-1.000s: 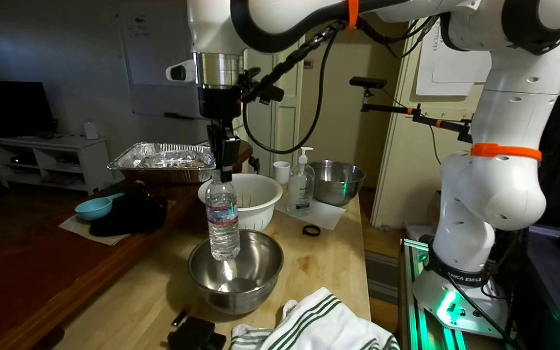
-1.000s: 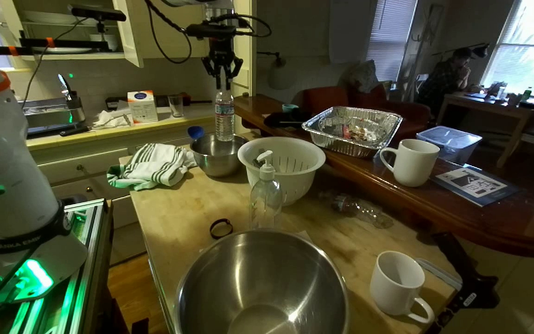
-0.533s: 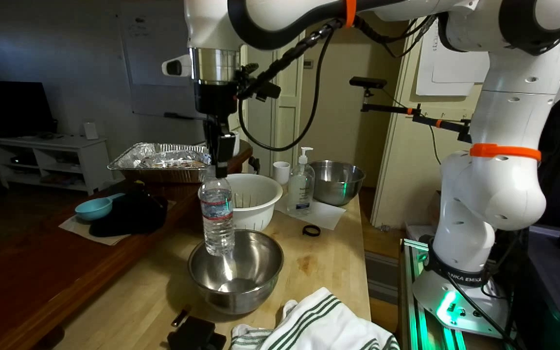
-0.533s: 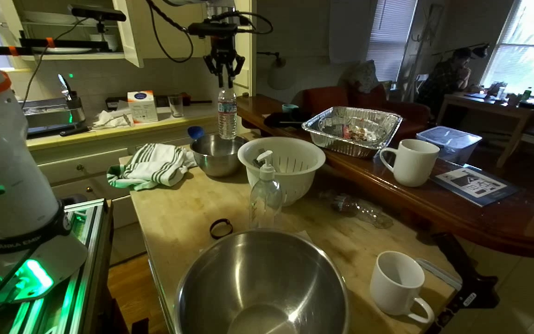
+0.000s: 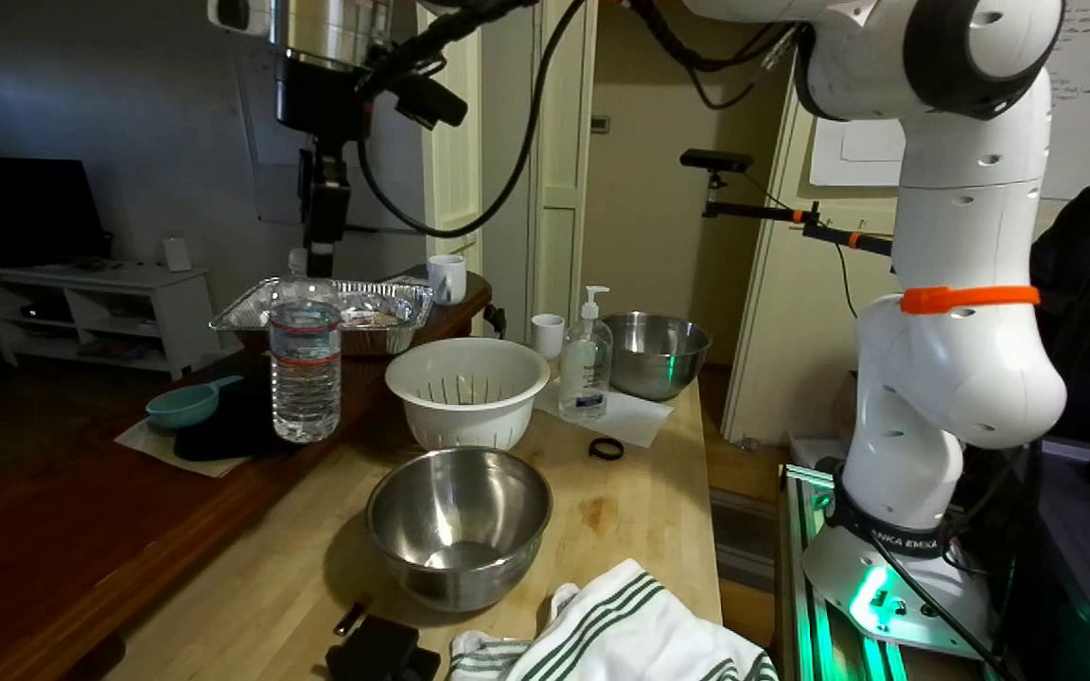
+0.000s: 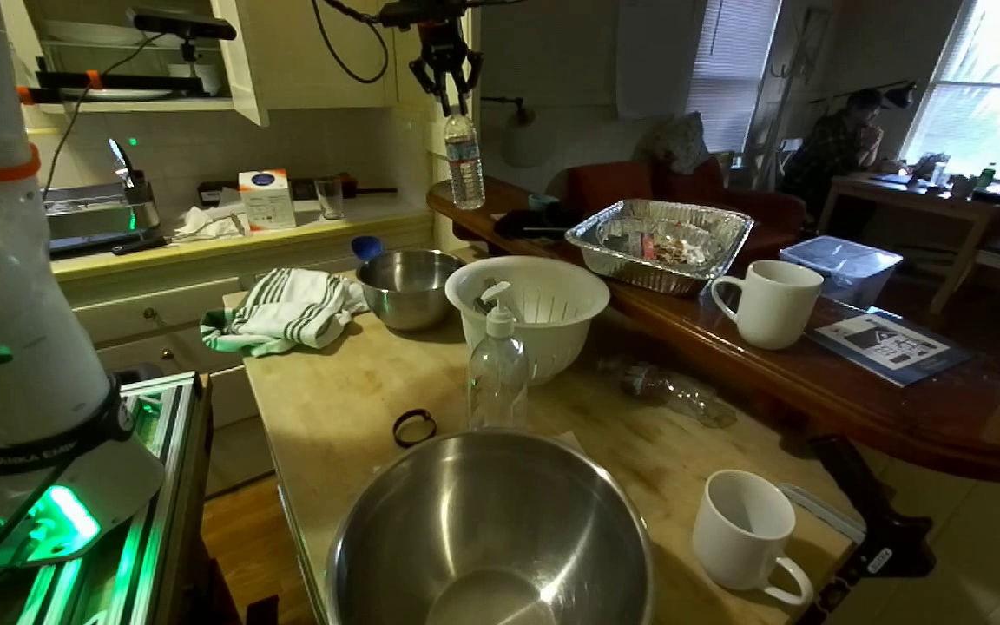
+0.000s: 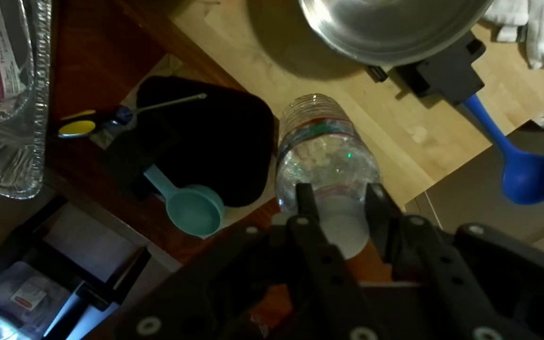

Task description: Put the water bottle on the top part of the table

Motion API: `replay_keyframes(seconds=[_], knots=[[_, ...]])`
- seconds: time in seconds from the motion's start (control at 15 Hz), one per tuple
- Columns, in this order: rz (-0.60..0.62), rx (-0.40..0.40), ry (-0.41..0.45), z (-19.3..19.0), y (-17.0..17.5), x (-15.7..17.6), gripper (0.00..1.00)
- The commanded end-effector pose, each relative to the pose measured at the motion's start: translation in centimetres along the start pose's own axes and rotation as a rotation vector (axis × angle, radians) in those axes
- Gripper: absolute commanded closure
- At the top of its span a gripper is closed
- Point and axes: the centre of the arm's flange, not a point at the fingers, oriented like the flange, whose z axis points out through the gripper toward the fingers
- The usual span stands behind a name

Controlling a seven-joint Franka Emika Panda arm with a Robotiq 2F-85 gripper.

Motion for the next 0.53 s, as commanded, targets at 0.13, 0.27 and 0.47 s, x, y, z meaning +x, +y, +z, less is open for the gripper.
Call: replay_keyframes(seconds=[0.13, 0.27, 0.47], knots=[[0.01, 0.047, 0.017, -0.3, 3.6, 8.5, 0.92], [0.017, 0.032, 0.021, 2.0, 1.7, 4.2, 0.69], [0.021, 0.037, 0.03, 2.1, 2.2, 4.9, 0.92]])
